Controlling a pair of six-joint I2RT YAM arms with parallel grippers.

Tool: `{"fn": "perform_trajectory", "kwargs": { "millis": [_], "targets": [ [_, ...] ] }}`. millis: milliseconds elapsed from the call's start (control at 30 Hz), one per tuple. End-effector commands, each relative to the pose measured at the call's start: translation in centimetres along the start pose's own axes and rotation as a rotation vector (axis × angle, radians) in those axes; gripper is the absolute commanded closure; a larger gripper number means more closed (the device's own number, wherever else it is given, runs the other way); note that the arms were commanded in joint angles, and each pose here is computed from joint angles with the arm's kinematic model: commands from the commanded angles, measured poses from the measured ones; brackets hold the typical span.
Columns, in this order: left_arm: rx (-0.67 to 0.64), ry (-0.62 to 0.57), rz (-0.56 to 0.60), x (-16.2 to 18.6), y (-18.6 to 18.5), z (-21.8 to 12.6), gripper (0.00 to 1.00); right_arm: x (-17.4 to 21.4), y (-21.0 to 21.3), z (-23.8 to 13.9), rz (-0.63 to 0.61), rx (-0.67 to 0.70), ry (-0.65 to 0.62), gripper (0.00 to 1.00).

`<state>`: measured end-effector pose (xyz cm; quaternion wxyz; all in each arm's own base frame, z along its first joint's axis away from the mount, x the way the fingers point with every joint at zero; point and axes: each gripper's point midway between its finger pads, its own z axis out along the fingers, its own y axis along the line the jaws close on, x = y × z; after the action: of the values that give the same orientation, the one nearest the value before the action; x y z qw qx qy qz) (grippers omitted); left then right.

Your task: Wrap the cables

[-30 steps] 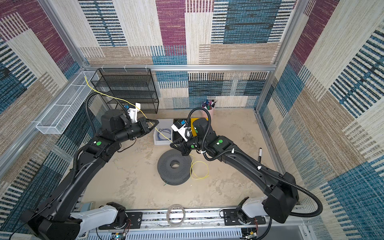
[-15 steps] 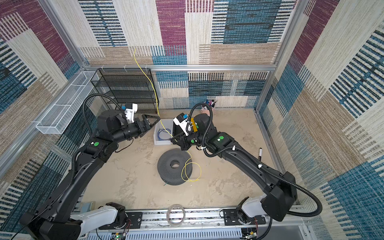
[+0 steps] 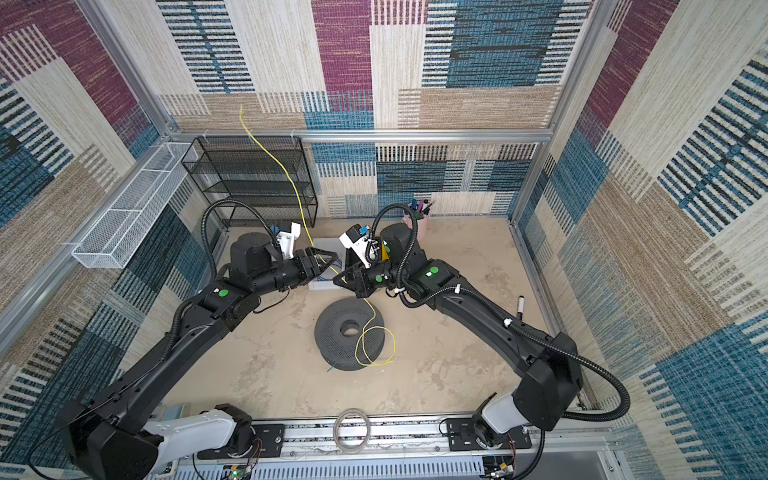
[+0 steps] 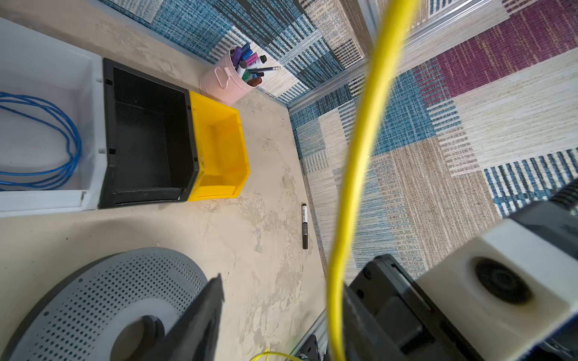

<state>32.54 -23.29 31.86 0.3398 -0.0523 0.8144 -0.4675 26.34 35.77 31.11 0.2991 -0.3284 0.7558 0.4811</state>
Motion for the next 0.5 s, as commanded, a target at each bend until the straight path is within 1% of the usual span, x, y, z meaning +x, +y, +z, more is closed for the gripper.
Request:
{"fn": "perform_trajectory", "kwargs": {
  "millis": [0, 67, 133, 167, 200, 233, 300, 333, 433, 467],
  "targets": [
    [0.056, -0.04, -0.013, -1.0, -1.2, 0.2, 0.58, -0.7, 0.1, 0.1, -0.017, -0.004, -0.017, 1.0],
    [0.056, -0.037, -0.025, -0.7, -1.0, 0.2, 0.64, -0.7, -0.2, 0.2, -0.02, 0.007, -0.013, 1.0],
    [0.052, -0.041, -0.035, -0.6, -0.8, 0.1, 0.73, -0.6, -0.4, 0.4, -0.019, 0.009, -0.008, 1.0],
    [0.047, -0.045, -0.038, -0.5, -0.7, -0.1, 0.75, -0.6, -0.4, 0.5, -0.018, 0.008, -0.006, 1.0],
    [0.047, -0.047, -0.039, -0.5, -0.6, -0.2, 0.76, -0.6, -0.5, 0.6, -0.019, 0.009, -0.006, 1.0],
    [0.048, -0.048, -0.041, -0.4, -0.7, -0.3, 0.73, -0.6, -0.6, 0.7, -0.017, 0.011, -0.005, 1.0],
    [0.057, -0.052, -0.04, -0.3, -0.9, -0.6, 0.67, -0.7, -0.7, 0.7, -0.017, 0.015, -0.005, 1.0],
    [0.06, -0.055, -0.038, -0.3, -1.0, -0.8, 0.7, -0.8, -0.7, 0.8, -0.017, 0.016, -0.005, 1.0],
    [0.062, -0.056, -0.033, -0.2, -1.1, -1.1, 0.72, -1.0, -0.7, 0.9, -0.021, 0.013, -0.005, 1.0],
    [0.063, -0.054, -0.032, -0.2, -1.1, -1.0, 0.76, -1.0, -0.7, 1.0, -0.019, 0.014, -0.003, 1.0]
  ]
}}
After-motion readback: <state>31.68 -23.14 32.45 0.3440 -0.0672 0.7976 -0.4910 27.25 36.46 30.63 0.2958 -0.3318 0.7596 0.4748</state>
